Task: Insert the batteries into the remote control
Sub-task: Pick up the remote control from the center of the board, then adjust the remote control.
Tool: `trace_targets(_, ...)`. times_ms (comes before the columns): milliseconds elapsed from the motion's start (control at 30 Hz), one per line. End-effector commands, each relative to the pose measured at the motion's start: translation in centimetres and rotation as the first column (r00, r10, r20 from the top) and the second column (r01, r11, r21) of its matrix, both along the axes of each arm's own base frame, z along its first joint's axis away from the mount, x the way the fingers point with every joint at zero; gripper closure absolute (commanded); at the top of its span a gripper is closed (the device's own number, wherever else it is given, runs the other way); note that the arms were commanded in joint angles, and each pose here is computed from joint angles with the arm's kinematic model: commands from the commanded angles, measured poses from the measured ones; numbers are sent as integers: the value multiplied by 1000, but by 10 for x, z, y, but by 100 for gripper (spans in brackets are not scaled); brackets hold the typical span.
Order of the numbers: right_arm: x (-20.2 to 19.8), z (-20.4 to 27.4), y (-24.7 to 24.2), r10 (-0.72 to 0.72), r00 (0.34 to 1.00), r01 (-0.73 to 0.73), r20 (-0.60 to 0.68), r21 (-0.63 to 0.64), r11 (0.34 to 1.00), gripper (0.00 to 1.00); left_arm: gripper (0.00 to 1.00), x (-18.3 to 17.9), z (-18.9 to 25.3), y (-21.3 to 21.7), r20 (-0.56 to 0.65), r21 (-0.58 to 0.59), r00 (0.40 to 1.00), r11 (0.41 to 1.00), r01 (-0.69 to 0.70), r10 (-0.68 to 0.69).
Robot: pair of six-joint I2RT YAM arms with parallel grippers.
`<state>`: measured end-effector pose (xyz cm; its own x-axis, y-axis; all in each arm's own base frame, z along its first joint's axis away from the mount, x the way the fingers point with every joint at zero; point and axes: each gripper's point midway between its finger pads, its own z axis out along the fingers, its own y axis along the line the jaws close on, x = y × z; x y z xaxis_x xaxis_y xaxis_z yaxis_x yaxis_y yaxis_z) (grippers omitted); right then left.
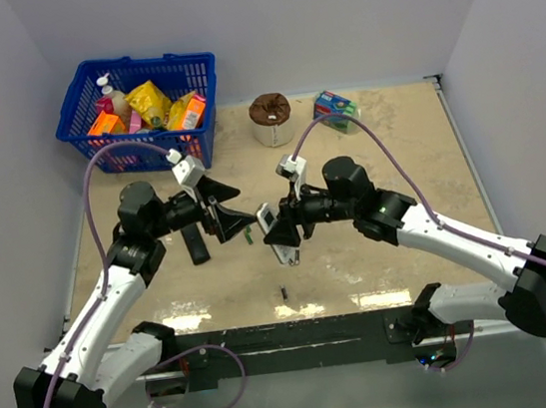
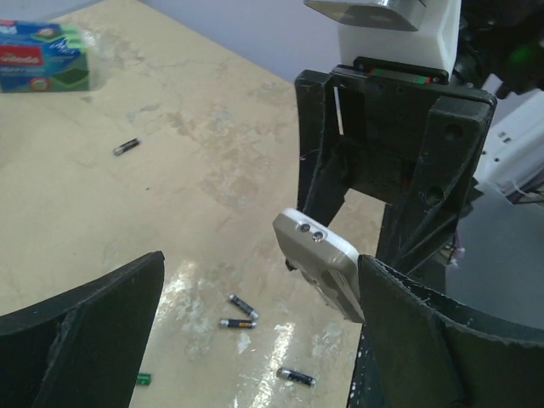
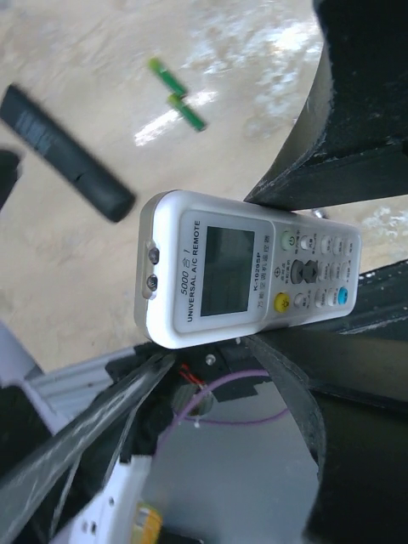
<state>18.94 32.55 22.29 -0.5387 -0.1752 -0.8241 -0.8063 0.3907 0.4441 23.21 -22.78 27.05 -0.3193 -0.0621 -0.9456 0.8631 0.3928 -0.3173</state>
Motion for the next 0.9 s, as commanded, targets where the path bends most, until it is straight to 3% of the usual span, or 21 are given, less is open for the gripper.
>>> trace_targets(0,-12,54,22,191,963,-216,191,118,969,90,0,-25,54,-14,137,-81,972,976,204,-192)
trace_targets(533,-14,90,34,239,919,-309,313,197,930,89,2,-33,52,-21,124,-138,957,950,280,-263)
trace_targets(867,-11,103,33,192,918,-287,347,247,926,89,11,-46,55,-20,102,-220,954,929,299,-283)
